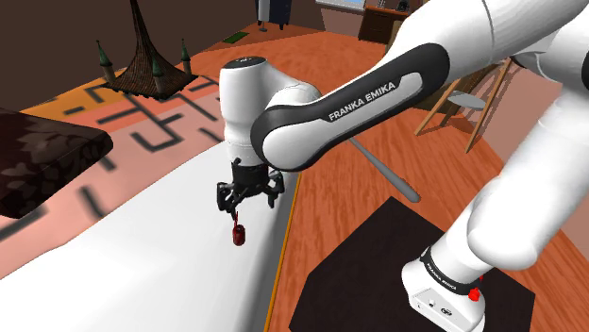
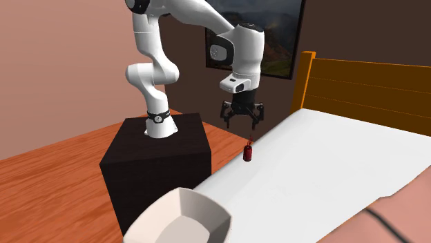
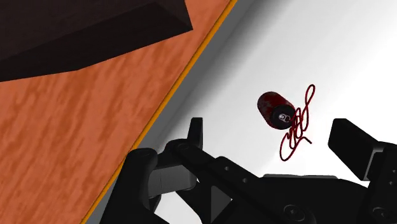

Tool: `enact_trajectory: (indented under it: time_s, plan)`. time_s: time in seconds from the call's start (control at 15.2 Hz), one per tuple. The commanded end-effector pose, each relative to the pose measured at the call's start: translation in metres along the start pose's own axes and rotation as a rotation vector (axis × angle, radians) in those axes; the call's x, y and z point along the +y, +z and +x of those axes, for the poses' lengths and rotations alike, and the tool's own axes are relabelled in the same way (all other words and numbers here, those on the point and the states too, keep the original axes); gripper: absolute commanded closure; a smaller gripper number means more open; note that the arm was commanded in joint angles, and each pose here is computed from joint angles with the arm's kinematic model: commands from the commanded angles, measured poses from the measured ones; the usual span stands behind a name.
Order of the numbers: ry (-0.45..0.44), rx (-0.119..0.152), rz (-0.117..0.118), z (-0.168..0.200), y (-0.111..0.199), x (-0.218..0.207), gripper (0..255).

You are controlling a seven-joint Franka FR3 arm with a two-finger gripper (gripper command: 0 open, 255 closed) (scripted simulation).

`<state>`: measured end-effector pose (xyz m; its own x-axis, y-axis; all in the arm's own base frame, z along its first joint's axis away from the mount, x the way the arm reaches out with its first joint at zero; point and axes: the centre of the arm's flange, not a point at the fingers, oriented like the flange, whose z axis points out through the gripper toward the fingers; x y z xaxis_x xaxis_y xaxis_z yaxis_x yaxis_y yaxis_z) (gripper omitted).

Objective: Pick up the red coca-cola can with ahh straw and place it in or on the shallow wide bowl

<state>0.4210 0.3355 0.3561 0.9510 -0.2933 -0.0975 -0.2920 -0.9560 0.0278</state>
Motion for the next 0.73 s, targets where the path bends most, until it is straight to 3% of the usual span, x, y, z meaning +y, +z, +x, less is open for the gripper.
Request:
enact_trajectory:
  time_s: [0.0, 0.66]
  plan:
    - [0.023, -0.007, -0.002, 0.006, 0.015, -0.022, 0]
    - [0.035, -0.012, -0.003, 0.009, 0.065, -0.036, 0]
